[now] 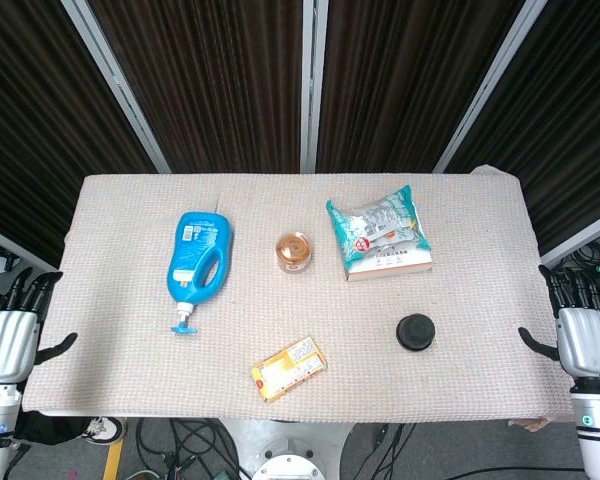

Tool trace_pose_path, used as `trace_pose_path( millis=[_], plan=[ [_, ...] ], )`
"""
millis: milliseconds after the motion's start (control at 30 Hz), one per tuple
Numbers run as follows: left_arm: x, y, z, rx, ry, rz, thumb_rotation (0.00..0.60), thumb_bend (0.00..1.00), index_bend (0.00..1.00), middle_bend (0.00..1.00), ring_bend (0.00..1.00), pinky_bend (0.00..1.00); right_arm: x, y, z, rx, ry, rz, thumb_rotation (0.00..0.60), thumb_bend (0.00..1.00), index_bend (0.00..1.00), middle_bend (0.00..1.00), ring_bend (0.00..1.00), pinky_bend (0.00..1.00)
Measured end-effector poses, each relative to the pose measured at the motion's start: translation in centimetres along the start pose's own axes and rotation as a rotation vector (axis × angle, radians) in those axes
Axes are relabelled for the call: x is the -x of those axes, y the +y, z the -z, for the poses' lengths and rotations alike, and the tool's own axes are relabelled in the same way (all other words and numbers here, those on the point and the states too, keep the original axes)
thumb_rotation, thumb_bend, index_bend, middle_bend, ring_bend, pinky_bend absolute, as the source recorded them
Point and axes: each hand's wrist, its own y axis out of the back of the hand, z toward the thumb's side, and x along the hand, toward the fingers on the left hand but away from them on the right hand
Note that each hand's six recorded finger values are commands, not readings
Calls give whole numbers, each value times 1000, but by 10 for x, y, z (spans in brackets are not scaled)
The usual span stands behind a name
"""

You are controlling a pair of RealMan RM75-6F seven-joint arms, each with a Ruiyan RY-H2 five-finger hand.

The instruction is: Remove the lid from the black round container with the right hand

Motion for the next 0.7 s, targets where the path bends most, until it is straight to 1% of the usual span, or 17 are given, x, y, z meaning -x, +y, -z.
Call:
trace_pose_path(
  millis=[367,567,700],
  plan=[
    [-1,-2,-5,3,-22,6,600,133,138,154,62,313,-1,-5,-2,10,2,-26,600,101,15,139,0,0],
    [-3,-3,-10,1,-40,17,600,133,138,154,62,313,-2,-18,-5,22,4,-87,600,101,15,144,0,0],
    [-3,-5,-10,6,-42,25,600,133,138,154,62,313,-2,-34,-12,28,20,-145,600,101,15,143,0,0]
  ],
)
